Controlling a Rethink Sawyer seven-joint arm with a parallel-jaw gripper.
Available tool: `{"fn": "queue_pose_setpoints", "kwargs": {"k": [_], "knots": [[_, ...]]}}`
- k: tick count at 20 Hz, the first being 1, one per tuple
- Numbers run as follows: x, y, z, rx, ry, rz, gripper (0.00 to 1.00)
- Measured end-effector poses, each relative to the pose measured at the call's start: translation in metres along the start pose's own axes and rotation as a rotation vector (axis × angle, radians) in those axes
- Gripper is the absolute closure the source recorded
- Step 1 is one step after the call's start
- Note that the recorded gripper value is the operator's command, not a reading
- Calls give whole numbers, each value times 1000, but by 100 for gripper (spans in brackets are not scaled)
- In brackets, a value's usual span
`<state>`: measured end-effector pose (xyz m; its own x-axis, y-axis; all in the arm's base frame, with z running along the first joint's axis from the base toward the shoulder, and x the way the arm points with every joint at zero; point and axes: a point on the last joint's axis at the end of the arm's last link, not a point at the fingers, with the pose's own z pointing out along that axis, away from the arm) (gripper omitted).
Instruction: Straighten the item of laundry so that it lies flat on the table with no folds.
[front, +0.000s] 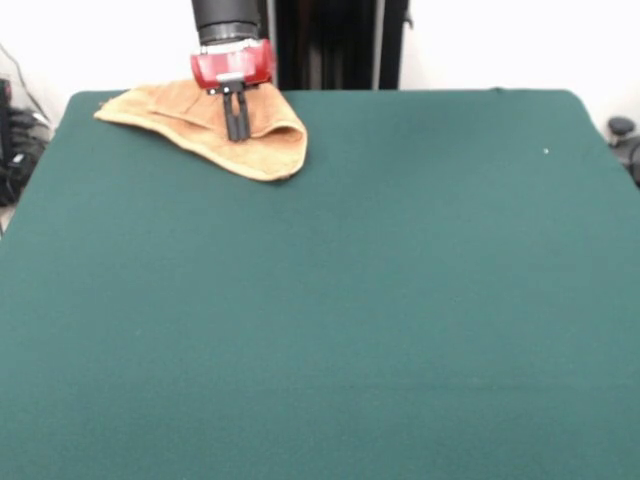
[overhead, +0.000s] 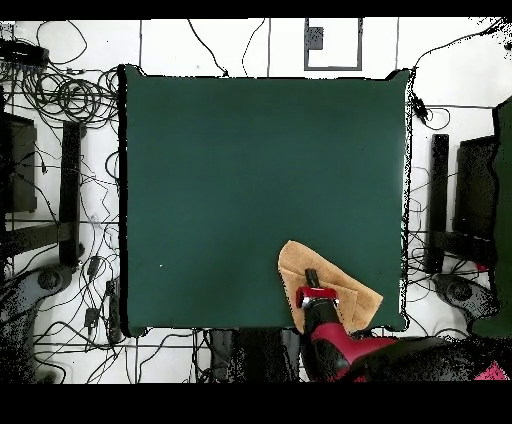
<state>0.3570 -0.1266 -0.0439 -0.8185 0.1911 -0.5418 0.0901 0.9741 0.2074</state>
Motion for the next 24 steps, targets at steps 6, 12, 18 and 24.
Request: {"fn": "queue_pose_setpoints", "kwargs": {"k": [6, 12, 18, 24], "knots": [[-12, 1, 2, 11, -28, -19, 100], [-2, -2, 24, -19, -31, -47, 100], [5, -10, 23, -91, -81, -123, 100], [9, -21, 25, -169, -121, -214, 100]]}}
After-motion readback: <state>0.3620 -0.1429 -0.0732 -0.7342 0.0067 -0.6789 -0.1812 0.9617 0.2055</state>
